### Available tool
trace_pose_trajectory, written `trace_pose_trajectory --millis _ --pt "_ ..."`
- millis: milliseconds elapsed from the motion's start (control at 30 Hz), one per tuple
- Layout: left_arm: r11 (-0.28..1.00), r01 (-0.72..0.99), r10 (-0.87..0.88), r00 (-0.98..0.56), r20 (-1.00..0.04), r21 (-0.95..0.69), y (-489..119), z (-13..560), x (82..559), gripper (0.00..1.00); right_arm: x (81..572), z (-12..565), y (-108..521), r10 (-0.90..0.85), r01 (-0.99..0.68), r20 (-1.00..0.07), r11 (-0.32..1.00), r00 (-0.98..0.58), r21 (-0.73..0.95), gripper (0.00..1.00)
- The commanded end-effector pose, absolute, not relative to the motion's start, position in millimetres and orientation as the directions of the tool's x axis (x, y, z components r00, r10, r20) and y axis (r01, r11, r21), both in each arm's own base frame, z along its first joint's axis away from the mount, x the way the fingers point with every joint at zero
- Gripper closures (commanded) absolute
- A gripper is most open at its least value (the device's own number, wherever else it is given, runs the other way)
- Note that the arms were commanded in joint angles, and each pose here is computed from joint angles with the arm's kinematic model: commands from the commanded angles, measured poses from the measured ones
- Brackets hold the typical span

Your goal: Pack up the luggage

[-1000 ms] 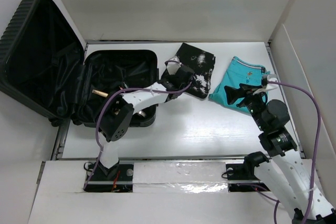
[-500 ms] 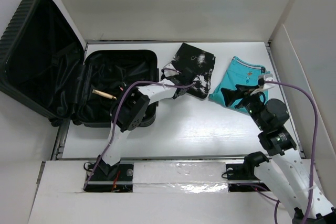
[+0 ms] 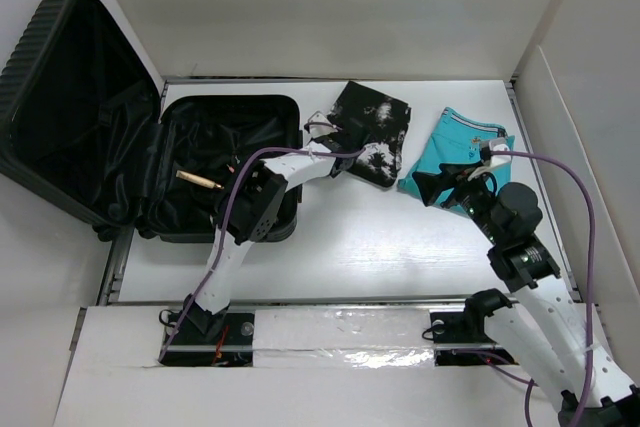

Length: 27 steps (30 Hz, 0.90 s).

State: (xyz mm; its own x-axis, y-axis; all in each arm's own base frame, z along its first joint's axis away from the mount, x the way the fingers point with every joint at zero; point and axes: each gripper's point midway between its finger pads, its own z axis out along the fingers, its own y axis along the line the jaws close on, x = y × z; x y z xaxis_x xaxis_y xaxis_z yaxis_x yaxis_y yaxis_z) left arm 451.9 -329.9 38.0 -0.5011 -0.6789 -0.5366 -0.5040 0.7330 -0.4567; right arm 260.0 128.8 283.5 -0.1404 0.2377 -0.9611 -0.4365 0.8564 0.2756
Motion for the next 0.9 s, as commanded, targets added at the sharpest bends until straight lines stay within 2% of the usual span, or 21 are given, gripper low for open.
trace_pose_trajectory --millis 0,67,100,133,200,233,300,333,567,700,800,867 --pt "0.712 -0.562 -0.698 -0.503 -0.510 -0.421 -324 7 448 0.38 257 296 134 0.234 -0.478 -0.968 0.842 -0.095 0.250 0.21" --pt "0.709 -0.560 -0.700 -0.491 -0.518 -0.429 -323 8 450 0.43 256 298 133 0.237 -0.475 -0.968 0.844 -0.085 0.249 0.21" --pt "0.710 -0.551 -0.701 -0.488 -0.521 -0.439 -324 11 452 0.49 257 297 132 0.239 -0.470 -0.967 0.846 -0.086 0.251 0.21" --pt "0.727 -0.535 -0.683 -0.501 -0.531 -0.431 -323 8 451 0.60 256 297 132 0.241 -0.471 -0.967 0.846 -0.085 0.252 0.21" --pt "0.728 -0.497 -0.685 -0.491 -0.538 -0.472 -326 17 461 0.69 256 298 132 0.241 -0.472 -0.967 0.845 -0.084 0.252 0.21" --pt "0.742 -0.473 -0.670 -0.516 -0.534 -0.474 -329 13 458 0.85 256 298 132 0.241 -0.475 -0.967 0.843 -0.085 0.252 0.21" --pt "0.767 -0.395 -0.640 -0.530 -0.556 -0.506 -336 23 470 0.92 256 298 133 0.239 -0.476 -0.967 0.843 -0.085 0.250 0.21" --pt "0.774 -0.382 -0.630 -0.542 -0.557 -0.505 -333 21 472 1.00 255 298 133 0.240 -0.476 -0.967 0.843 -0.085 0.251 0.21" --pt "0.841 -0.115 -0.504 -0.526 -0.686 -0.529 -346 90 506 1.00 254 298 133 0.239 -0.481 -0.967 0.841 -0.083 0.249 0.21" --pt "0.873 0.048 -0.405 -0.485 -0.775 -0.486 -339 169 517 1.00 256 295 133 0.237 -0.474 -0.967 0.844 -0.092 0.251 0.21" --pt "0.852 0.134 -0.398 -0.464 -0.791 -0.507 -318 219 516 1.00 256 295 133 0.237 -0.474 -0.967 0.844 -0.092 0.251 0.21" --pt "0.851 0.180 -0.356 -0.491 -0.795 -0.493 -304 226 506 1.00 257 295 131 0.239 -0.463 -0.967 0.850 -0.089 0.253 0.21"
